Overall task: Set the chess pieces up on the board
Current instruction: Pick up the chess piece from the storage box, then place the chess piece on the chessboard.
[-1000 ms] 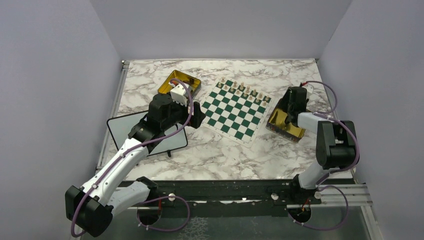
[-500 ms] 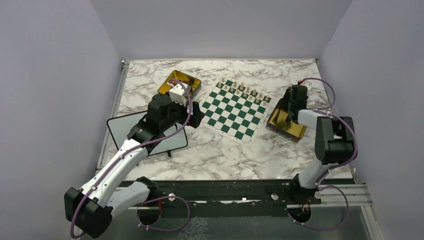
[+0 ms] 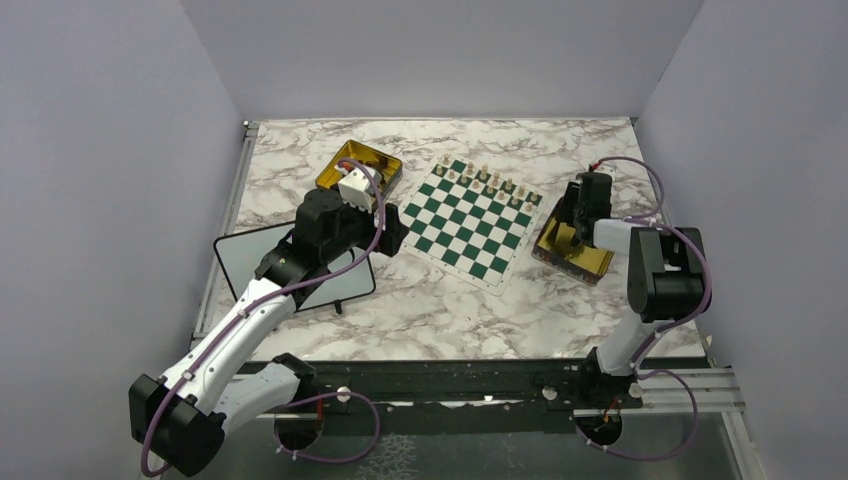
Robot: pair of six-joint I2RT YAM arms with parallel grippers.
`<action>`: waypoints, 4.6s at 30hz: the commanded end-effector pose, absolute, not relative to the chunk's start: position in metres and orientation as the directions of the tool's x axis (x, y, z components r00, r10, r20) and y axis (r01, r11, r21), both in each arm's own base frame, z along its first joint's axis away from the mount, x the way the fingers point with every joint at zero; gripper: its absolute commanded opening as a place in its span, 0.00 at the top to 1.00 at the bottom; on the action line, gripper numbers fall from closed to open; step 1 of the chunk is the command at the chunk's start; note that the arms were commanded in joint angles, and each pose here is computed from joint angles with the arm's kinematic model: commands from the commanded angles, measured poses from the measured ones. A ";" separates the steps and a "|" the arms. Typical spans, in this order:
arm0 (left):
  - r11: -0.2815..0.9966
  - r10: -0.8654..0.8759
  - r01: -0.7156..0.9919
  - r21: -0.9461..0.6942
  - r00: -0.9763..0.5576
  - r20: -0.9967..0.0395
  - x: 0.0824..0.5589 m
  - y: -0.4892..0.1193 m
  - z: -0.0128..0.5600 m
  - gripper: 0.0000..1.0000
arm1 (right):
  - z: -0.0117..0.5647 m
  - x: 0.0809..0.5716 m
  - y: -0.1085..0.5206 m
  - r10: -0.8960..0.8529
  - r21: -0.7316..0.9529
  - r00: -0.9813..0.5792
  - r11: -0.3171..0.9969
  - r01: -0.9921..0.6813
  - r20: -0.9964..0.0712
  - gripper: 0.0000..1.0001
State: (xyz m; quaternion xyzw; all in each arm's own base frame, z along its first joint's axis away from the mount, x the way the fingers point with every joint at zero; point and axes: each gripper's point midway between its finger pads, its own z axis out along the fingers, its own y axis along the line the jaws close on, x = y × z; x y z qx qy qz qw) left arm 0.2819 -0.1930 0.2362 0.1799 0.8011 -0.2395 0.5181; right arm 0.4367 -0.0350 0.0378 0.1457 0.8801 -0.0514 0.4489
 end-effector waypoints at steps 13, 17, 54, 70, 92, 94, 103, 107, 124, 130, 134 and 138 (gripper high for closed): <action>0.823 0.039 0.537 -0.184 -0.377 -0.926 0.282 -0.192 0.238 0.03 | 0.030 0.439 -0.038 0.189 0.025 -0.549 0.956 0.293 -0.814 0.47; 0.824 0.040 0.536 -0.183 -0.377 -0.926 0.282 -0.192 0.238 0.03 | 0.028 0.441 -0.038 0.183 0.014 -0.561 0.956 0.292 -0.807 0.45; 0.765 -0.003 0.581 -0.277 -0.427 -0.904 0.278 -0.212 0.238 0.06 | 0.134 0.408 -0.013 0.091 0.034 -0.473 0.991 0.126 -0.876 0.61; 0.600 -0.102 0.629 -0.494 -0.552 -0.828 0.279 -0.261 0.290 0.27 | 0.236 0.363 0.165 -0.120 -0.053 -0.070 0.791 -0.609 -0.990 0.61; 0.307 -0.084 0.628 -0.715 -0.731 -0.677 0.273 -0.316 0.301 0.42 | 0.282 0.281 0.280 -0.066 -0.124 0.105 0.534 -0.836 -0.992 0.61; 0.309 -0.074 0.616 -0.724 -0.744 -0.664 0.272 -0.316 0.294 0.42 | 0.282 0.282 0.280 -0.065 -0.124 0.105 0.538 -0.834 -0.992 0.61; 0.257 -0.037 0.584 -0.770 -0.790 -0.612 0.267 -0.323 0.282 0.43 | 0.281 0.283 0.284 -0.052 -0.123 0.112 0.528 -0.840 -0.992 0.61; 0.250 -0.025 0.574 -0.779 -0.801 -0.598 0.265 -0.325 0.277 0.48 | 0.278 0.284 0.285 -0.053 -0.117 0.106 0.533 -0.838 -0.993 0.61; 0.194 -0.036 0.494 -0.848 -0.860 -0.509 0.262 -0.331 0.273 0.69 | 0.278 0.276 0.286 -0.050 -0.165 0.163 0.503 -0.848 -0.985 0.60; 0.173 -0.046 0.483 -0.858 -0.867 -0.497 0.262 -0.332 0.275 0.70 | 0.276 0.277 0.285 -0.049 -0.169 0.168 0.506 -0.846 -0.985 0.61; 0.157 -0.033 0.484 -0.861 -0.868 -0.495 0.256 -0.331 0.274 0.84 | 0.277 0.278 0.284 -0.040 -0.158 0.161 0.519 -0.840 -0.986 0.59; 0.153 -0.018 0.505 -0.850 -0.858 -0.513 0.252 -0.329 0.271 0.93 | 0.274 0.283 0.282 -0.022 -0.096 0.100 0.553 -0.828 -0.995 0.52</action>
